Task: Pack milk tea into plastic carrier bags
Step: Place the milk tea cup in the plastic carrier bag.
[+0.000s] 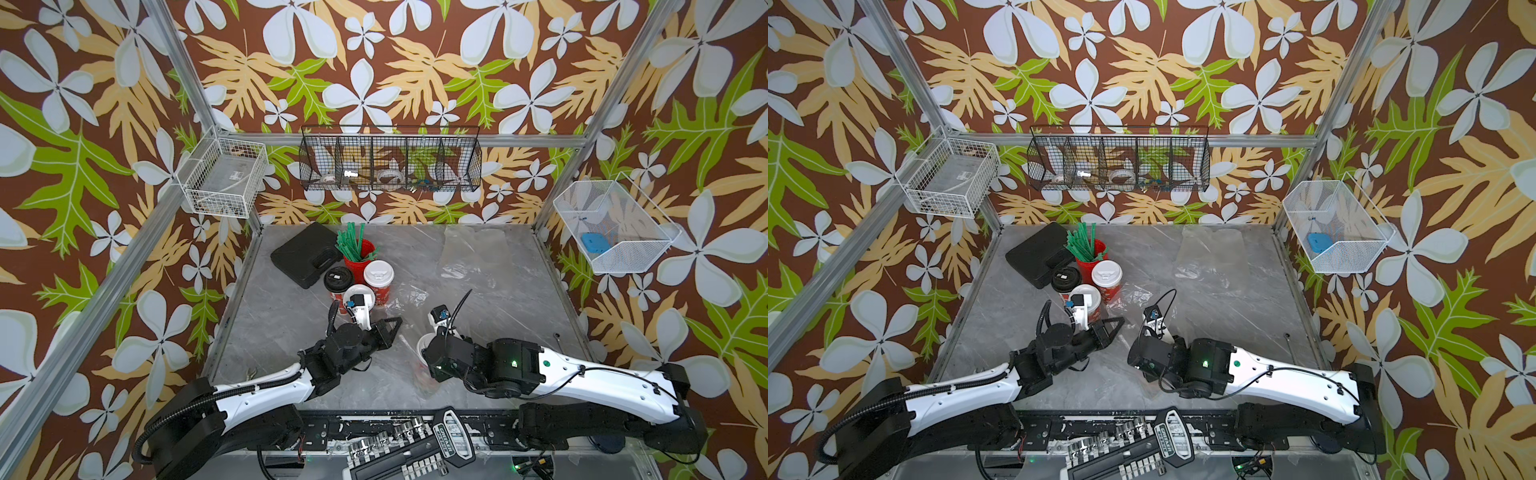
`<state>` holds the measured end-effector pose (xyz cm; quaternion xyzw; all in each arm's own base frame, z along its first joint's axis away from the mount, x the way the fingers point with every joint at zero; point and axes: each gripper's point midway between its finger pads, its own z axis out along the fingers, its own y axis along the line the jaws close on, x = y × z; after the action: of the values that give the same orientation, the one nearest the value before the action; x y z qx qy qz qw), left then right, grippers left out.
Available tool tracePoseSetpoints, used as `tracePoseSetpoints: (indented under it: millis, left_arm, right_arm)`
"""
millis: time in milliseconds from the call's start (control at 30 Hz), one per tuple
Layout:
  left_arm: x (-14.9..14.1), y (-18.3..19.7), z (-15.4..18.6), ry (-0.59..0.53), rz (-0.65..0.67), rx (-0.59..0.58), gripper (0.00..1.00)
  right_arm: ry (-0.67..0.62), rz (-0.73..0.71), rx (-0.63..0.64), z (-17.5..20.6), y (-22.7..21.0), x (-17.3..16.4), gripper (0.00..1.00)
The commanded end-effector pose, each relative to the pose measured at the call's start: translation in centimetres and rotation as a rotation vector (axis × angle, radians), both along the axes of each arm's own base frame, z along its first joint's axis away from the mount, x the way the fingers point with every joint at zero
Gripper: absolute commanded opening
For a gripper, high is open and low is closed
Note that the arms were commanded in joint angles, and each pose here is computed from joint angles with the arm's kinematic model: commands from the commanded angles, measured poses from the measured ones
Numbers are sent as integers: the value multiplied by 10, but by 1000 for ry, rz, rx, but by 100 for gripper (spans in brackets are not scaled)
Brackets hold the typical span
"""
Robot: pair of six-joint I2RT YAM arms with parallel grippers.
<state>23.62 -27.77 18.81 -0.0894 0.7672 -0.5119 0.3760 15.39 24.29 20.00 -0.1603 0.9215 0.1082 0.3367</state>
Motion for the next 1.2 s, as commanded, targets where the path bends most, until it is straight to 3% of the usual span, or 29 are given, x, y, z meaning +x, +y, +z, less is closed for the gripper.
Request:
tracePoseSetpoints:
  millis: [0,167,533,867,967,1167]
  left_arm:
    - [1,4,-1,1,16,5,0]
    - [0,7,-4,7,27,17,0]
    - [2,10,-6,4,41,29,0]
    - [0,16,-8,7,57,31,0]
    - [0,17,-9,10,57,35,0]
    - [-2,17,-12,17,53,35,0]
  right_arm:
    - [-78,-44,77,9,5,7,57]
    - [-102,-23,102,6,7,-1,58]
    - [-66,89,-52,3,17,-13,59]
    - [-32,116,-21,-12,22,-20,64]
    - [-19,122,-18,-18,24,-22,68]
    - [-22,121,-33,-14,23,-21,86]
